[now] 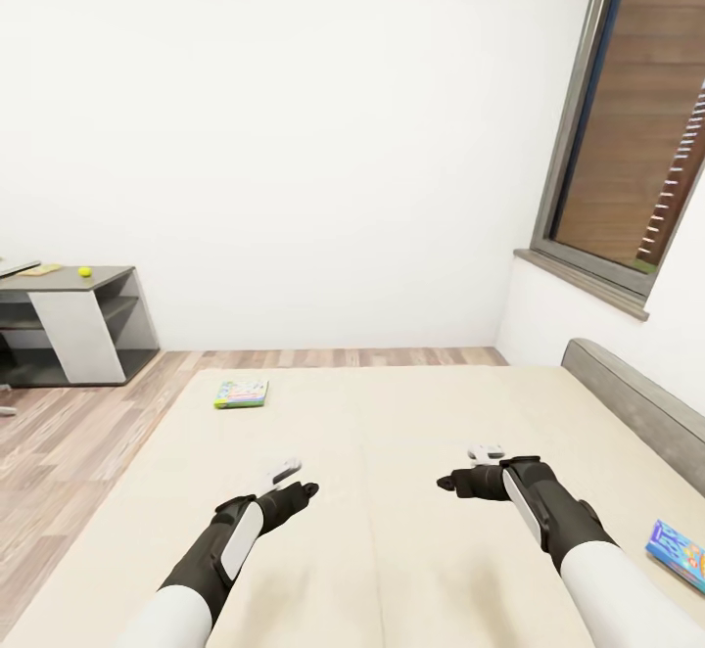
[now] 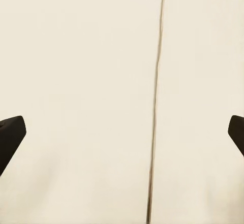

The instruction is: Put all the toys in the child's room - the three board games (two on the bed and one on the table), the two jigsaw puzzles on the table, and the tennis ball on the table - inside the toy box on the table in the child's room.

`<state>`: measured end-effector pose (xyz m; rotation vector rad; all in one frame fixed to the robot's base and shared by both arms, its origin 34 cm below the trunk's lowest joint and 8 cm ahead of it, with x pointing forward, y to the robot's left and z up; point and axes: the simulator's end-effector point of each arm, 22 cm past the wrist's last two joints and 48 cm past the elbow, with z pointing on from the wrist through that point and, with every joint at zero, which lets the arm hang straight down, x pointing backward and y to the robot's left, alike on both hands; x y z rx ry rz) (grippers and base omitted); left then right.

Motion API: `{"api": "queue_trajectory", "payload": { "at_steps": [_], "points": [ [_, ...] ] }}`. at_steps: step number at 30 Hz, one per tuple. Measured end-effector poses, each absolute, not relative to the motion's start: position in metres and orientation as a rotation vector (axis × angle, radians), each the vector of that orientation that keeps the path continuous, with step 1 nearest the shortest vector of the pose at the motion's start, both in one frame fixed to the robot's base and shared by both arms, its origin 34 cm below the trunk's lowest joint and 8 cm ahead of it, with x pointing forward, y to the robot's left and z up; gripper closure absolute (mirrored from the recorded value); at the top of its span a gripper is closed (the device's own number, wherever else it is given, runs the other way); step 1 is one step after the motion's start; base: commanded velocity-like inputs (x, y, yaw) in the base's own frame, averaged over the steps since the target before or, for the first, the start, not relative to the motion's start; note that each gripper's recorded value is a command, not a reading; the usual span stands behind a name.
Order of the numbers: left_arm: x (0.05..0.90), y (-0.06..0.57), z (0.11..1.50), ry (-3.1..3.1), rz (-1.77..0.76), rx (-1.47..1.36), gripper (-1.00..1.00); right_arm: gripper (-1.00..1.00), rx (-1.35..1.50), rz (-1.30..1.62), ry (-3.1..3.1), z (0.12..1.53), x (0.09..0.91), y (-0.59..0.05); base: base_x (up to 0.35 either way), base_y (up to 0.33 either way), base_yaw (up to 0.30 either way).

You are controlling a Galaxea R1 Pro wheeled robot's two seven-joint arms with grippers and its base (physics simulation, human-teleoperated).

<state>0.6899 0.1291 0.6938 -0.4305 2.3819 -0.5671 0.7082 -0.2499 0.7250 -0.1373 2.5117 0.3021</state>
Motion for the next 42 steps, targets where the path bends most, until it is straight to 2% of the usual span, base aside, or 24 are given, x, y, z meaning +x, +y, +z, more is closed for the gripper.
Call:
{"api": "queue_trajectory", "payload": {
  "at_steps": [20,42],
  "points": [
    [0.6898,0.1291,0.6936,2.383,-0.564,-0.43,-1.0,-1.0,-0.139,0.3,2.511,0.7253,0.7085,-0.2504,0.0,-0.025,0.009],
    [0.6896,0.1294,0.6934,2.384,-0.561,-0.43,-1.0,-1.0,-0.137,0.294,2.51,0.7239,0.7073,-0.2545,0.0,-0.248,0.0]
  ]
}}
